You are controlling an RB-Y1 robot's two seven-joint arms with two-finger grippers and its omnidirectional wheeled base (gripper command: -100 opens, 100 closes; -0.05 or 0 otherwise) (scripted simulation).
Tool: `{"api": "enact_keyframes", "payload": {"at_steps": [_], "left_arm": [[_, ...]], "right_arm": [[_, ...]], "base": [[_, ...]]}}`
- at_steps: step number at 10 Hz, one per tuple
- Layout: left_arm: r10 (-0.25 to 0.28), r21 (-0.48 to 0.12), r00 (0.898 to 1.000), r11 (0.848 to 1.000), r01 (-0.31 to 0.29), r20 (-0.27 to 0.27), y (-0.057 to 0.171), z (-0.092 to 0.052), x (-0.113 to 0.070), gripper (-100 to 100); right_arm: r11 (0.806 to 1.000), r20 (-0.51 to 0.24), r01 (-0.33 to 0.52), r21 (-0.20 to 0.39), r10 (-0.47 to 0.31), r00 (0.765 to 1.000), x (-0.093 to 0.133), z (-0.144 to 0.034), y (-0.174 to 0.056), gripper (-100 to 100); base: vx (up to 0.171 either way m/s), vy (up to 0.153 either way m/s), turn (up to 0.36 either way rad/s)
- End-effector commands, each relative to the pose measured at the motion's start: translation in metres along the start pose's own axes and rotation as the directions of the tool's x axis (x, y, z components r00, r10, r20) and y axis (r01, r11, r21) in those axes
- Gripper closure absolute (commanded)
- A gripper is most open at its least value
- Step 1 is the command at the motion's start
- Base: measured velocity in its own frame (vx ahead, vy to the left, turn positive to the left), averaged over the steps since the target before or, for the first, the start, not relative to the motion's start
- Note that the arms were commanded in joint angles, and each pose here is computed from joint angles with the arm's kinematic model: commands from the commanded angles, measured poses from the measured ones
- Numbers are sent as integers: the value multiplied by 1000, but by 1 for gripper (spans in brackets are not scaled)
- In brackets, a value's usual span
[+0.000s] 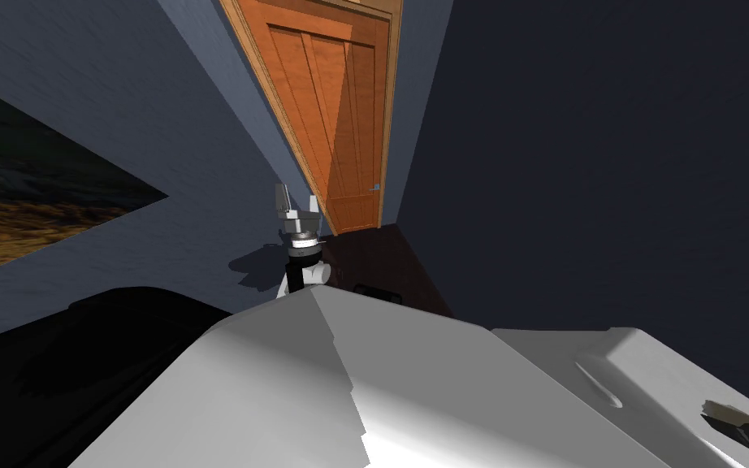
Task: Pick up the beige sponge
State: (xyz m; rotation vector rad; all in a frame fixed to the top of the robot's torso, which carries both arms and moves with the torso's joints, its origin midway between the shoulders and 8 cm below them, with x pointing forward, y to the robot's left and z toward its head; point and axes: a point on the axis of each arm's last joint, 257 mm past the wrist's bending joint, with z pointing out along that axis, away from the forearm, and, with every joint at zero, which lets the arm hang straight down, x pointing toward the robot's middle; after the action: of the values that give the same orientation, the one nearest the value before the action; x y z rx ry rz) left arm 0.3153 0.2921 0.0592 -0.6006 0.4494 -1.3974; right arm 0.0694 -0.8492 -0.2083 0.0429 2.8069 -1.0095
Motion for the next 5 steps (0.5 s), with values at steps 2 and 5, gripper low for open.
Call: {"api": "enact_keyframes", "payload": {"at_steps": [2,5], "left_arm": [[0,0,1000,1000,0,0,0,0,0,0],[0,0,1000,1000,0,0,0,0,0,0]], "right_arm": [[1000,-7,1,-1,-1,1000,4,0,3,-100],[999,-22,-32,7,32,999,15,2,3,-100]], "base": [[-8,-3,-12],[-33,30,107]]}}
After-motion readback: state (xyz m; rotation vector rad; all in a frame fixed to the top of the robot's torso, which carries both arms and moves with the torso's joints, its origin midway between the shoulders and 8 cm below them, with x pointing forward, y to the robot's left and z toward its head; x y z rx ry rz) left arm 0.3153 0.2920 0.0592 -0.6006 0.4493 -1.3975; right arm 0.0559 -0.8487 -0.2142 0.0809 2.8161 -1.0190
